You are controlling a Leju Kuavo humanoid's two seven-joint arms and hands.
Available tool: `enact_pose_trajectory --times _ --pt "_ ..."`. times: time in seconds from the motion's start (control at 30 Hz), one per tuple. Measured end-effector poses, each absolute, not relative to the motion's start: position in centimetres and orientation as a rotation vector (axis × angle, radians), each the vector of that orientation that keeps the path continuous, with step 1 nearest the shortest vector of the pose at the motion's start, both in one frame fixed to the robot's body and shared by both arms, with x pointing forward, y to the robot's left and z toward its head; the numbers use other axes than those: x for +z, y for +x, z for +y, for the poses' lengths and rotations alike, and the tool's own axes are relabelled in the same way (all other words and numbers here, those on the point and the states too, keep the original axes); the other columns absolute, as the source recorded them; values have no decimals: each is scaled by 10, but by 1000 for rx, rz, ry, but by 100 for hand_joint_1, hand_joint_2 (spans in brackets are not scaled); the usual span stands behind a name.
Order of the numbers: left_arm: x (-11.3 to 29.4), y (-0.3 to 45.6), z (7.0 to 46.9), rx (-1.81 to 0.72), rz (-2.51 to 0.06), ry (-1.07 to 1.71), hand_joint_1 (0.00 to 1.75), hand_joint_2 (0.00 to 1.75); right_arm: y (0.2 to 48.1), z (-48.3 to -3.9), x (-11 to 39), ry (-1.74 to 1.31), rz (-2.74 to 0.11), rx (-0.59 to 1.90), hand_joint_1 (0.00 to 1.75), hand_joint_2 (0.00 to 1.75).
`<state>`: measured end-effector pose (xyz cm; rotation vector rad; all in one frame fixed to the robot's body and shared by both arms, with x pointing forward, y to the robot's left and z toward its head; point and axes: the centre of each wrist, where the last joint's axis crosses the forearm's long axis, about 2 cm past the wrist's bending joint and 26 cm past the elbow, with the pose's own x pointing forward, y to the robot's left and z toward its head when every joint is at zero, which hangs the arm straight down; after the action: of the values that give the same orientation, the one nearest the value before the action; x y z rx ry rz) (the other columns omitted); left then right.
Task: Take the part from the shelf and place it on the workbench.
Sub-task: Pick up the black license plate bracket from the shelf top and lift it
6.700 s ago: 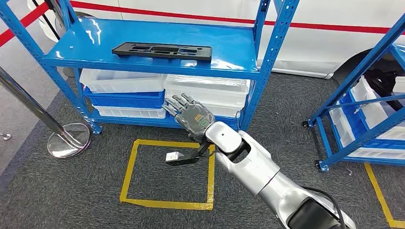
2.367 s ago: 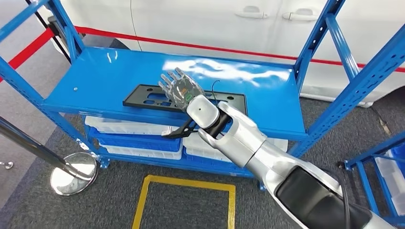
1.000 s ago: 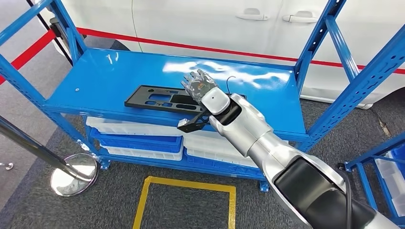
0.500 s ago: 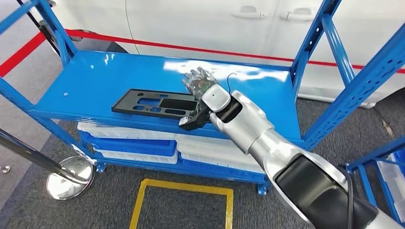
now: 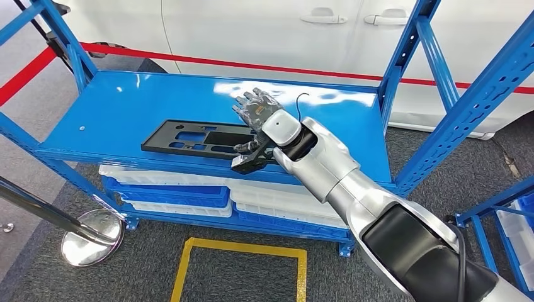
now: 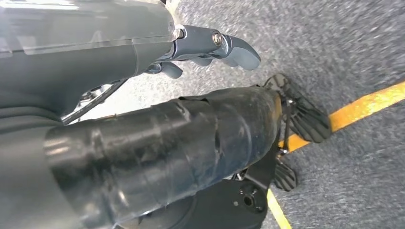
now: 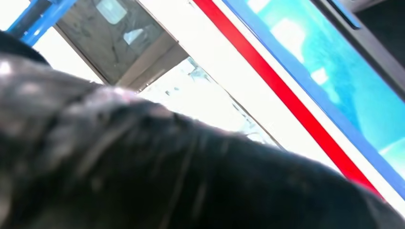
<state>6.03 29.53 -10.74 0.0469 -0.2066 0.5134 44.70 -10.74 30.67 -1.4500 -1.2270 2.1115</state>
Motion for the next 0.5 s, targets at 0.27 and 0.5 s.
enact_pose_trajectory --times 0.27,0.5 --pt "-107 61 292 520 -199 41 0 0 442 -97 306 -1302 -1252 2178 0 0" --pt "-107 61 292 531 -202 38 0 0 432 -83 293 -1244 -1295 2227 0 0"
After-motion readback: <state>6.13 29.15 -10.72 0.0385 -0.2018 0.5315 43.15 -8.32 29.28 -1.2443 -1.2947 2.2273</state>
